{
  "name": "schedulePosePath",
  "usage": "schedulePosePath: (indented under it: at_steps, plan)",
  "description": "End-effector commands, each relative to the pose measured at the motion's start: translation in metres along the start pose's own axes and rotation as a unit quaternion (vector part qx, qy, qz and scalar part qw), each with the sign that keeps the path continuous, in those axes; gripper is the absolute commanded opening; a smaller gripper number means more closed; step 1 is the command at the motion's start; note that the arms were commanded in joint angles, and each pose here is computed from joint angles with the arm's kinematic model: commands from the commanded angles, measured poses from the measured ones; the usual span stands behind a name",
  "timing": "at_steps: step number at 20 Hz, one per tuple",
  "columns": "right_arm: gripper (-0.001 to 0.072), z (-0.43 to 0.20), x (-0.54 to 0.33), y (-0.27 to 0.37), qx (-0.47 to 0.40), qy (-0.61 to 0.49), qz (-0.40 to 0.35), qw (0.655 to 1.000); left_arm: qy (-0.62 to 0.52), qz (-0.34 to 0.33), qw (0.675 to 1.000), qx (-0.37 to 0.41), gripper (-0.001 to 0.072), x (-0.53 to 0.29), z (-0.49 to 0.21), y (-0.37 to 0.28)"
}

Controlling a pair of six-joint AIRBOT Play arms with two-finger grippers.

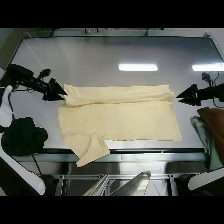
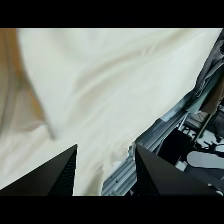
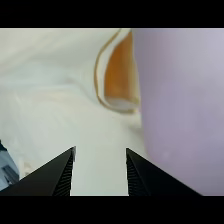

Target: Fold the shirts.

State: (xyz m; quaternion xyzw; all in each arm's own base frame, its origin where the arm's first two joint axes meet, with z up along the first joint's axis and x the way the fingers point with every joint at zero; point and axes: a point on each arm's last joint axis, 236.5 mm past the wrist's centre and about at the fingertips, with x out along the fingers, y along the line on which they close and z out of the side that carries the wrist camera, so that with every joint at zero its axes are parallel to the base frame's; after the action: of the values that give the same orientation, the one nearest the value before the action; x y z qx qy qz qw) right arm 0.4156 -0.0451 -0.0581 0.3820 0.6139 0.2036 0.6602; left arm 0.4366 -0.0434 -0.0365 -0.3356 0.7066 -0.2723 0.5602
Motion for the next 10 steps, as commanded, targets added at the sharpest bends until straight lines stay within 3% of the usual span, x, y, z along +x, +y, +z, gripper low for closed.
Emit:
schedulePosePath:
  at_steps: [1,3,5,10]
  plan:
    - [0.0382,-0.051,-0.033,-0.026,0.033,0.060,-0.110,0.992,-0.041,0.029,0.999,0.006,0.0376,-0.052,-0.015,-0.015]
    - [0.0395,-0.079,-0.032,-0.026,0.028,0.071,-0.122,0.990,-0.064,0.073,0.995,-0.019,0.0376,-0.071,-0.038,0.000]
    - [0.0623,-0.106,-0.017,-0.031,0.033,0.076,-0.121,0.989,-0.082,0.098,0.991,-0.050,0.0376,-0.074,-0.065,0.018]
    - [0.0635,-0.172,0.031,-0.059,0.069,0.122,-0.106,0.984,-0.070,0.073,0.991,-0.087,0.0375,-0.038,-0.140,0.036]
